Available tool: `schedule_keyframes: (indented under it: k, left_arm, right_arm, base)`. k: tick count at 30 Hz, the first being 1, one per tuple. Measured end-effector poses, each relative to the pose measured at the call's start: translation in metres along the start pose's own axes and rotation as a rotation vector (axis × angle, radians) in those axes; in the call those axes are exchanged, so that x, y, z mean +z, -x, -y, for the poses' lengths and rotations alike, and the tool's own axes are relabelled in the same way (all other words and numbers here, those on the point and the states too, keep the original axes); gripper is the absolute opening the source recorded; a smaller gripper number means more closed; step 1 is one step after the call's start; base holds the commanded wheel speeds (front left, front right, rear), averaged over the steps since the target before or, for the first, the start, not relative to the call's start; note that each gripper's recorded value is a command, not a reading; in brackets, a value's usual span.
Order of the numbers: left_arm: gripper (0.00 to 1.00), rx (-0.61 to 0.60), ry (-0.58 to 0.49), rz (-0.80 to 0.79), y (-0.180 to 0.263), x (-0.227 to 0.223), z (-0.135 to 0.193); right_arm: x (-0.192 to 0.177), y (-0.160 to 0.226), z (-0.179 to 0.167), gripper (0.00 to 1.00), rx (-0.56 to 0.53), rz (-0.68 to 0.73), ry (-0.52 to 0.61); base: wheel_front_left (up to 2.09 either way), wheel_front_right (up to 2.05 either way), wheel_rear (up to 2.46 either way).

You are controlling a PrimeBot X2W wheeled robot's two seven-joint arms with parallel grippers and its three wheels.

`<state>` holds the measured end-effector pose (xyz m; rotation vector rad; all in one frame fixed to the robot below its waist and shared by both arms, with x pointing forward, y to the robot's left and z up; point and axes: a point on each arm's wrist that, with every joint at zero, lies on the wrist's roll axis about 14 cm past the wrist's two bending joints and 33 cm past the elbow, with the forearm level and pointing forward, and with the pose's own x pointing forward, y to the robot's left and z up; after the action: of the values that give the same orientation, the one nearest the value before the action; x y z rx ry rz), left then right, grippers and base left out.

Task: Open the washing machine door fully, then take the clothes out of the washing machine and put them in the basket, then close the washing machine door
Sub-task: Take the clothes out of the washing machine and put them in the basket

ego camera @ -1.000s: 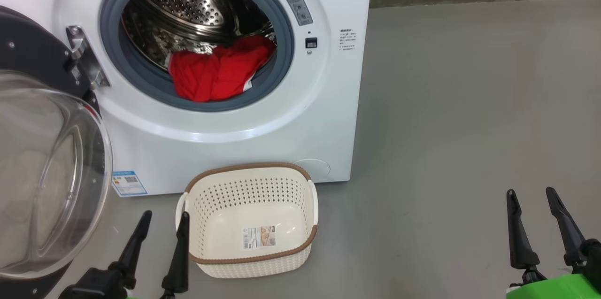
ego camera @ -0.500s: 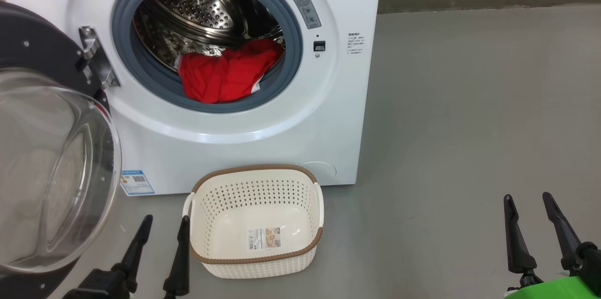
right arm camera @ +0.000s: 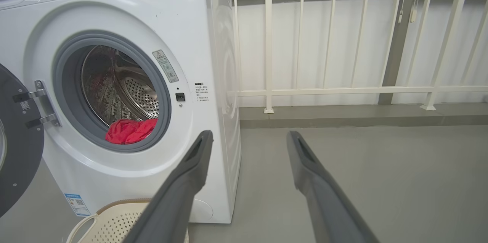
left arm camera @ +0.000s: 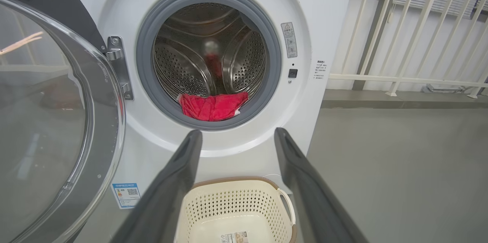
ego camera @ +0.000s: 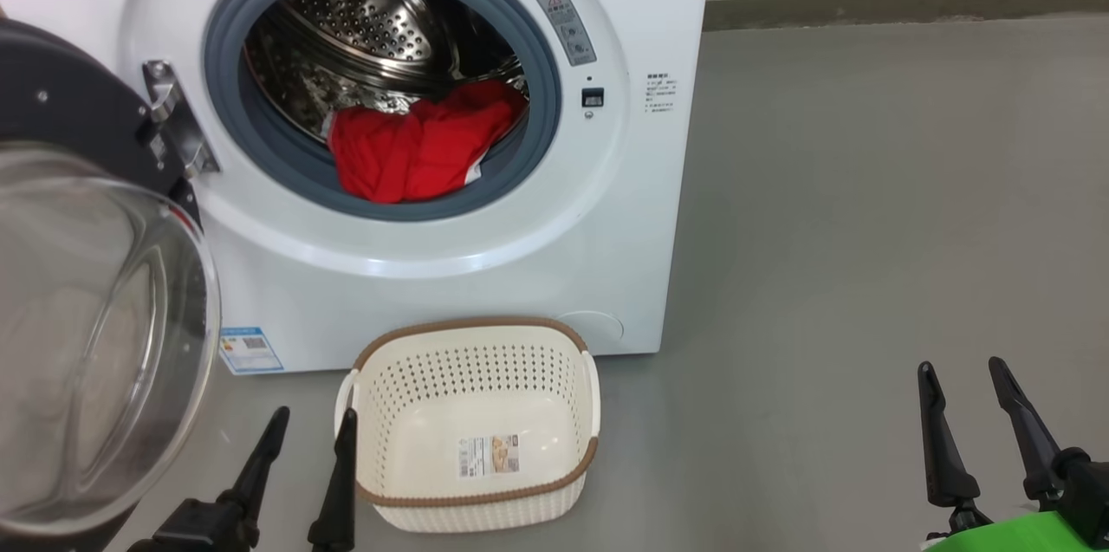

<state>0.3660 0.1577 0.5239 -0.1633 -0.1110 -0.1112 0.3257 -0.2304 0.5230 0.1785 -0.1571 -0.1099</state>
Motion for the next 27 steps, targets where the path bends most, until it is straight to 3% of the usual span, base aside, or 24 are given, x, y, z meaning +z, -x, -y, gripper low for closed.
schedule_keyframes:
  k: [14,27]
  left_arm:
    - [1.0,0.009,-0.009,0.04,-0.008,0.012,0.001]
    - [1.0,0.042,-0.022,0.044,-0.006,0.013,-0.004]
  right_arm:
    - [-0.004,-0.004,-0.003,1.0,0.009,-0.011,-0.005]
    - [-0.004,-0.005,-0.006,1.0,0.017,-0.01,-0.006]
  base:
    - [1.69,-1.67,-0.02]
    - [0.26,-0.26,0.0]
